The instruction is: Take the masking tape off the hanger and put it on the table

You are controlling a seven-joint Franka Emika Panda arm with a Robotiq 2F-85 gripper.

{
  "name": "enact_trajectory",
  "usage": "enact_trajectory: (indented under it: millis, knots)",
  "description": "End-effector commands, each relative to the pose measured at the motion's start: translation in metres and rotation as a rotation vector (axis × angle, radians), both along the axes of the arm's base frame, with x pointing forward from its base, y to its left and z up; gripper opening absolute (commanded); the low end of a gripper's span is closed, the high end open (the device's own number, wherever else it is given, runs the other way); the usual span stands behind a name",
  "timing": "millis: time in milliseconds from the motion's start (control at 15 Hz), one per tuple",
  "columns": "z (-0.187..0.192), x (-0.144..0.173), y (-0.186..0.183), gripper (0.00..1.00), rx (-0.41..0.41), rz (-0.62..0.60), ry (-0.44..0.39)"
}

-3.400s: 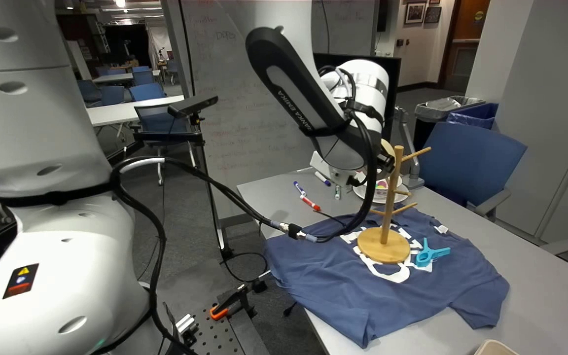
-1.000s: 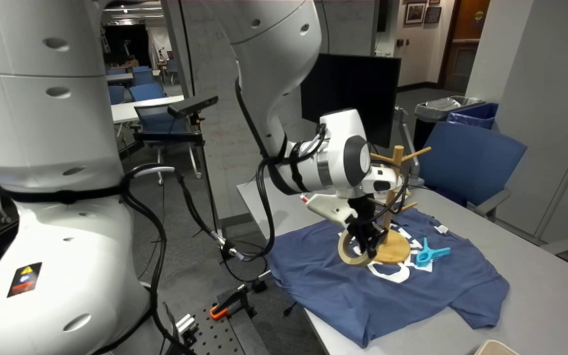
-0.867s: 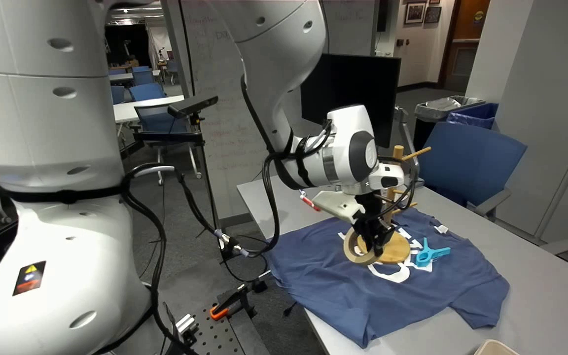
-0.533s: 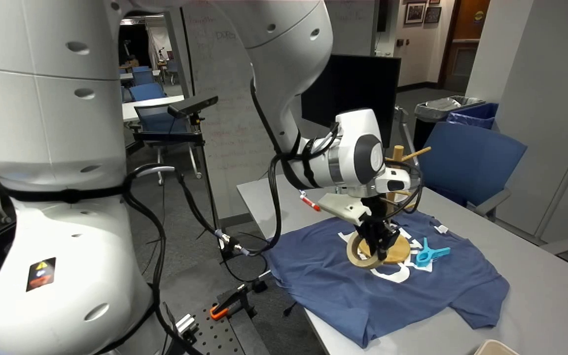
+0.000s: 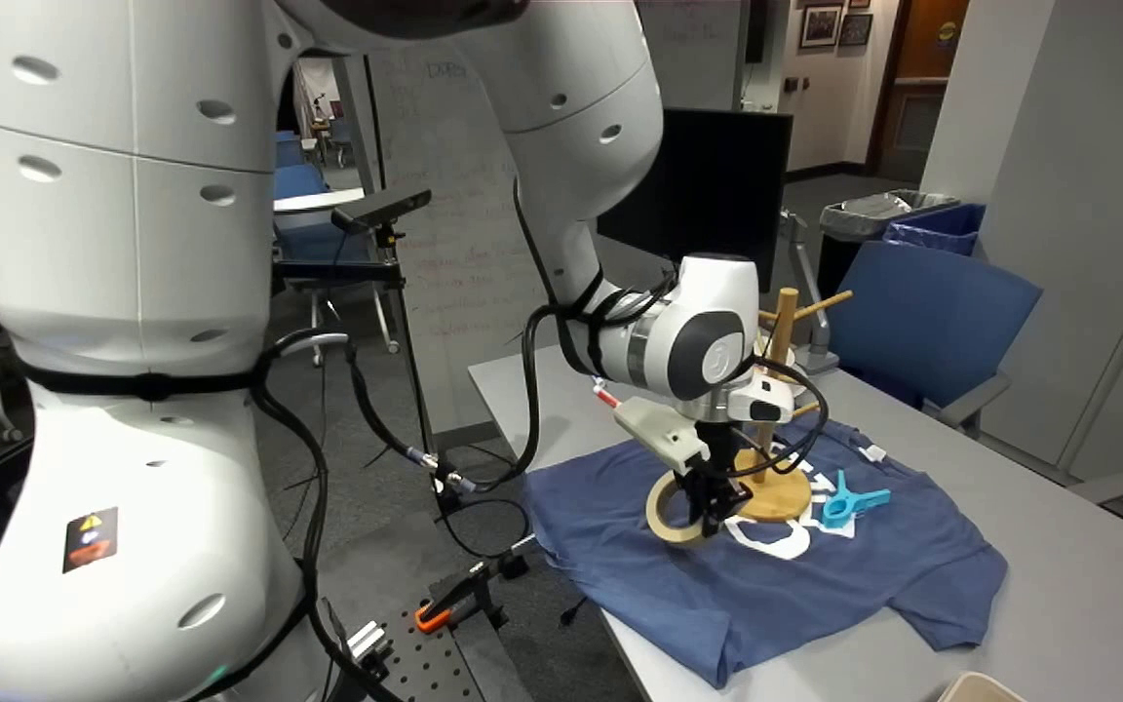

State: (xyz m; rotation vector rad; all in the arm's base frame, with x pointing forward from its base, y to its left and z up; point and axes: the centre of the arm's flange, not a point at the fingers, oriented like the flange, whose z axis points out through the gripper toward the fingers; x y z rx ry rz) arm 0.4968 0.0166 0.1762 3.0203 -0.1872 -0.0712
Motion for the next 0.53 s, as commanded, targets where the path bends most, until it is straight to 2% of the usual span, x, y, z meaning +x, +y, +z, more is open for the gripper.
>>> enact_trajectory:
  millis: [0,267,333,467]
  knots:
    - [-0.0097,0.0041,0.0003,0.06,0.039,-0.010,0.030]
    - [-0.0176,0.0026,0.0004,0.06,0.054,-0.026,0.044]
    - [-0.0183,0.0023,0.0005,0.41,0.053,-0.031,0.045]
    - [-0.0188,0.0019,0.0005,0.56,0.050,-0.033,0.044]
